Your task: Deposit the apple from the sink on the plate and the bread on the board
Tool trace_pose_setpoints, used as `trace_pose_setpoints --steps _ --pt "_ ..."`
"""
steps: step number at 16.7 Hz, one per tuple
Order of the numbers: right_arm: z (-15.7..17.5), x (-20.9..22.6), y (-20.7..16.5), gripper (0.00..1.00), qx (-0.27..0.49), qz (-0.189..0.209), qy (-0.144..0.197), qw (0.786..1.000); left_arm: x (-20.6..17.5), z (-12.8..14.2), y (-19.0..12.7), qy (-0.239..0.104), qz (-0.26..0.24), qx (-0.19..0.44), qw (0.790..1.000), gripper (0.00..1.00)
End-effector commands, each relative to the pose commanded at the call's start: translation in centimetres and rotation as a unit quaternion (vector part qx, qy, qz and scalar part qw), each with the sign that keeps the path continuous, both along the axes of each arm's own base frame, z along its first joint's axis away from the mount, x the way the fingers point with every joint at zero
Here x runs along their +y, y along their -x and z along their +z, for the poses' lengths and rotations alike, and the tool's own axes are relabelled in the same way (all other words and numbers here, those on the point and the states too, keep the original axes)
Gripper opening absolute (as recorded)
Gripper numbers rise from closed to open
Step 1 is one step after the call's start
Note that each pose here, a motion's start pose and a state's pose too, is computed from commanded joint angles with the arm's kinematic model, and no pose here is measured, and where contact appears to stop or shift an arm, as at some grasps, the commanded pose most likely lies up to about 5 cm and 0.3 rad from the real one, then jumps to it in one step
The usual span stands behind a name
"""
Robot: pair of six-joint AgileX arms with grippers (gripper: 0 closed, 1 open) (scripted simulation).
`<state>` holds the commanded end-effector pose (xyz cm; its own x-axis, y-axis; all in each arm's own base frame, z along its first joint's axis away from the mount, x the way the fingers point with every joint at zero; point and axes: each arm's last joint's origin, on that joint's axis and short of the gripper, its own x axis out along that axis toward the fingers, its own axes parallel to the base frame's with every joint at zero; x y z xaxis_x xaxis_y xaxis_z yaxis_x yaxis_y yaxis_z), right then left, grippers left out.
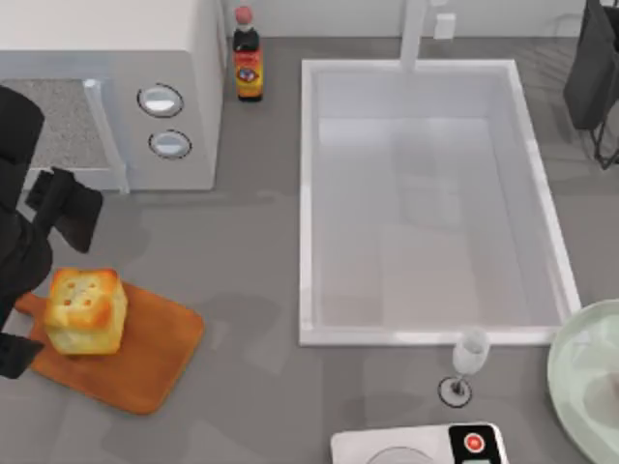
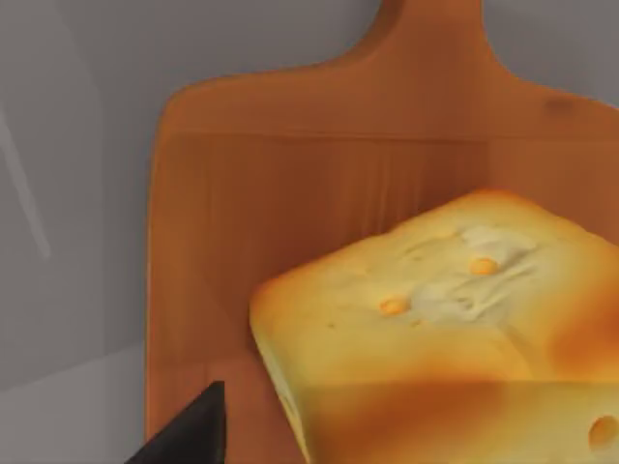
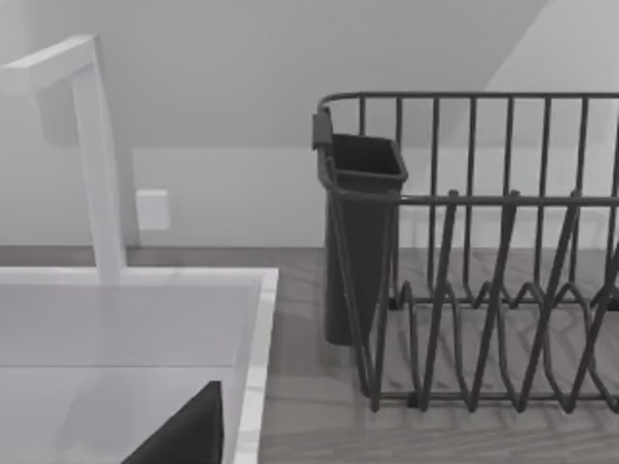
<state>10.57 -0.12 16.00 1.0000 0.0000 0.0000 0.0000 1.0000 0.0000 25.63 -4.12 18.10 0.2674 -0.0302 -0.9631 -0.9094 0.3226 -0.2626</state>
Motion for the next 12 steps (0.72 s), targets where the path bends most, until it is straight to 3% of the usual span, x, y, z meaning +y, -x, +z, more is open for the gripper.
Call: trace_pose_setpoints --steps 3,7,9,12 --pt "0.0 0.0 0.0 1.00 0.000 0.000 0.000 1.000 1.0 1.6 2.9 -0.020 -0.080 -0.095 0.992 1.00" --pt "0.0 0.0 0.0 1.00 0.000 0.000 0.000 1.000 2.1 2.3 6.8 -0.080 -0.182 -0.222 0.955 1.00" --pt "0.0 0.0 0.0 1.00 0.000 0.000 0.000 1.000 2.6 2.2 8.9 -0.128 -0.230 -0.290 0.920 1.00" --pt "0.0 0.0 0.0 1.00 0.000 0.000 0.000 1.000 3.2 1.9 12.1 -0.235 -0.295 -0.396 0.837 1.00"
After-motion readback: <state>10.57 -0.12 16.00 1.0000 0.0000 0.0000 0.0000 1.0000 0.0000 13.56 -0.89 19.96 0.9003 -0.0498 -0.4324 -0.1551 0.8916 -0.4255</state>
